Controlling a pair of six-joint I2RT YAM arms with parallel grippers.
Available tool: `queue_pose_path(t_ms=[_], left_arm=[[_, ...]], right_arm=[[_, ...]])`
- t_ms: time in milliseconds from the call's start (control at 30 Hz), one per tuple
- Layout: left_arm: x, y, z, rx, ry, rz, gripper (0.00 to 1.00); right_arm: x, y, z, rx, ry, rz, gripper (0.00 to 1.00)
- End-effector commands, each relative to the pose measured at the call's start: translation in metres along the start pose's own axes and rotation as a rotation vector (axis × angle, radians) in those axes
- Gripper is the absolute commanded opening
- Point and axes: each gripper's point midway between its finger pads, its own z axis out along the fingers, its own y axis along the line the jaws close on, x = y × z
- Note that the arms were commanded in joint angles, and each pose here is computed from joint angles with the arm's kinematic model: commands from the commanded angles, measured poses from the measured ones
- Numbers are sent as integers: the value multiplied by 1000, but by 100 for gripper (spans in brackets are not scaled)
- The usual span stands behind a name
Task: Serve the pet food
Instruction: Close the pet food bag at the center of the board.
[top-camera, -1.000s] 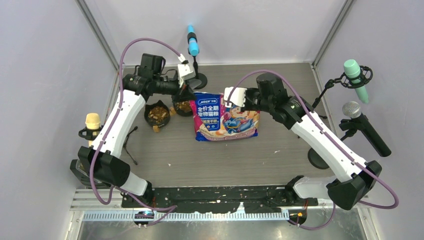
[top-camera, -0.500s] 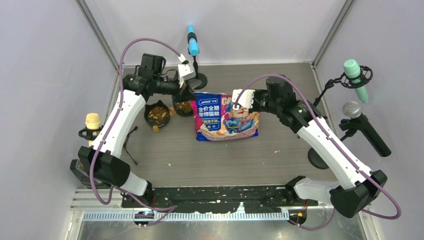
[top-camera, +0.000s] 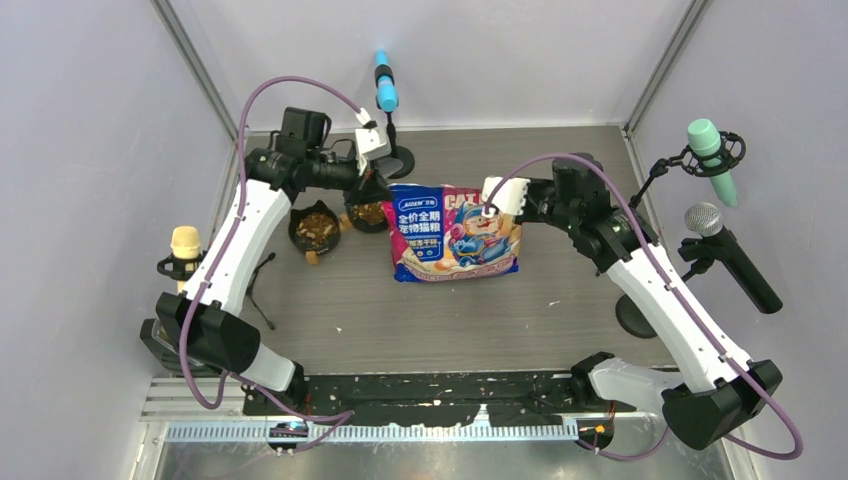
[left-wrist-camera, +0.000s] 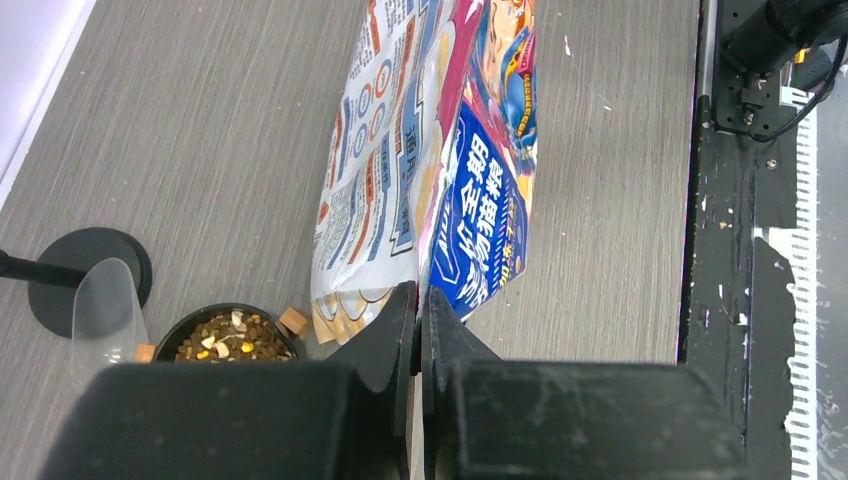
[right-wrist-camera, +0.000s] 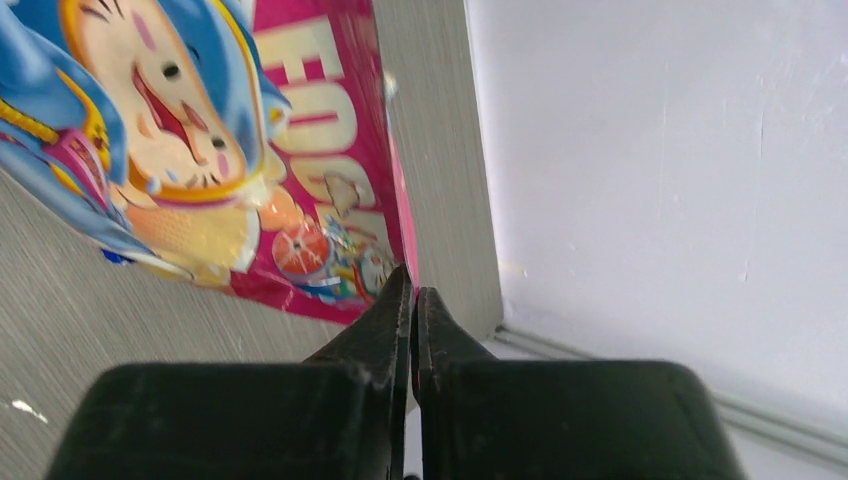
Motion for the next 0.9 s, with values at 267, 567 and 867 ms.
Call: queue_pose_path(t_ms=[267, 567, 867], left_arm=[[20, 19, -37, -154, 92, -49, 0], [-24, 0, -41, -63, -26, -47, 37], [-14, 1, -38, -50, 14, -48, 56]], right_arm=[[111, -23, -79, 169, 535, 39, 5], [68, -52, -81, 254, 308, 237, 24], [-72, -62, -64, 54, -339, 561, 64]])
